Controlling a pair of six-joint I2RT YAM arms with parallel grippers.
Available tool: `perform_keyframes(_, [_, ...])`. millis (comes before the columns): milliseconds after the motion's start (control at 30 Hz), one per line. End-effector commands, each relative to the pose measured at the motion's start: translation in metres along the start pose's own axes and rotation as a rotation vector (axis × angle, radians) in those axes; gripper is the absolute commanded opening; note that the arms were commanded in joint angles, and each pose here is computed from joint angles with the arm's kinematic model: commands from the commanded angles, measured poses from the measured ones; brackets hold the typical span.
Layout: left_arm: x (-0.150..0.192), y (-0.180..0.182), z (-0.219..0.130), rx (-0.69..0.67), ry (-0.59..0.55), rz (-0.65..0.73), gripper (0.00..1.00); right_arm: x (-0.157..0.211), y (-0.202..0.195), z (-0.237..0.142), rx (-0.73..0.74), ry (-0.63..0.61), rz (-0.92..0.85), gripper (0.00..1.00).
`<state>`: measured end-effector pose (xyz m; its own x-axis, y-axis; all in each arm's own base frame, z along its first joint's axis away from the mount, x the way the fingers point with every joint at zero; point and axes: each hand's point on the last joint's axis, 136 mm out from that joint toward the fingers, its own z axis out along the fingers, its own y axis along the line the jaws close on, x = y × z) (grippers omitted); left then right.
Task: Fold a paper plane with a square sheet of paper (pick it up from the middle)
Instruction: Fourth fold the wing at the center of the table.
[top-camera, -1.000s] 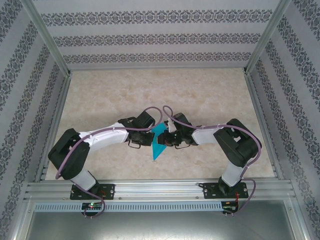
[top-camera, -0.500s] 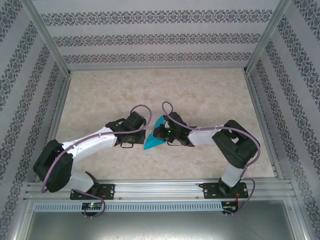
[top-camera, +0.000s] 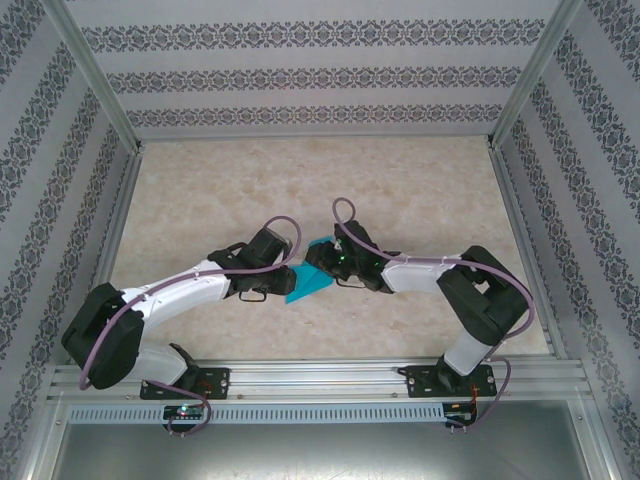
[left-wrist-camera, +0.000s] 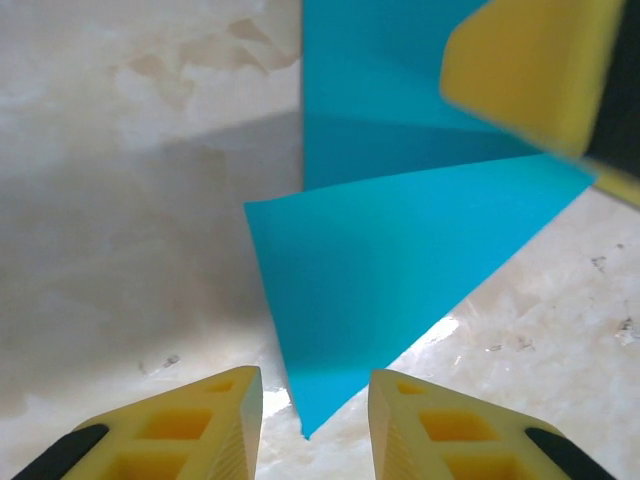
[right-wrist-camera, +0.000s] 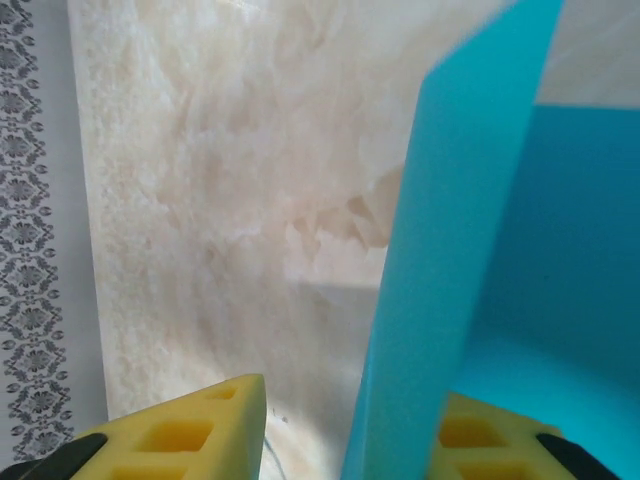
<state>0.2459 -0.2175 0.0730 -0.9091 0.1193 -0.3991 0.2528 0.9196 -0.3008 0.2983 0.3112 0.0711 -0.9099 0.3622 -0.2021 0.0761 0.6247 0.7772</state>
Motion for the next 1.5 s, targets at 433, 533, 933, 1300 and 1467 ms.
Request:
perform_keyframes(433, [0.005,-0.015,0.015,-0.167,-0.03,0.092,0.41,-0.007,0.011,-0.002,-0.062,0.114,-0.044,0.33])
perform_keyframes(533, [0.004,-0.02,0.019,-0.161,-0.021,0.105,0.41,-0.011,0.01,-0.004,-0.062,0.103,-0.039,0.33])
perform_keyframes(933, [0.01,-0.02,0.035,-0.204,0.012,0.103,0.39,-0.015,0.012,-0.005,-0.069,0.097,-0.031,0.32])
perform_keyframes(1300, [0.019,-0.011,0.041,-0.269,-0.008,0.092,0.32,-0.016,0.014,-0.005,-0.074,0.097,-0.034,0.32])
perform_keyframes(1467, [0.02,-0.006,0.041,-0.302,-0.029,0.098,0.35,-0.016,0.014,-0.005,-0.075,0.099,-0.034,0.32])
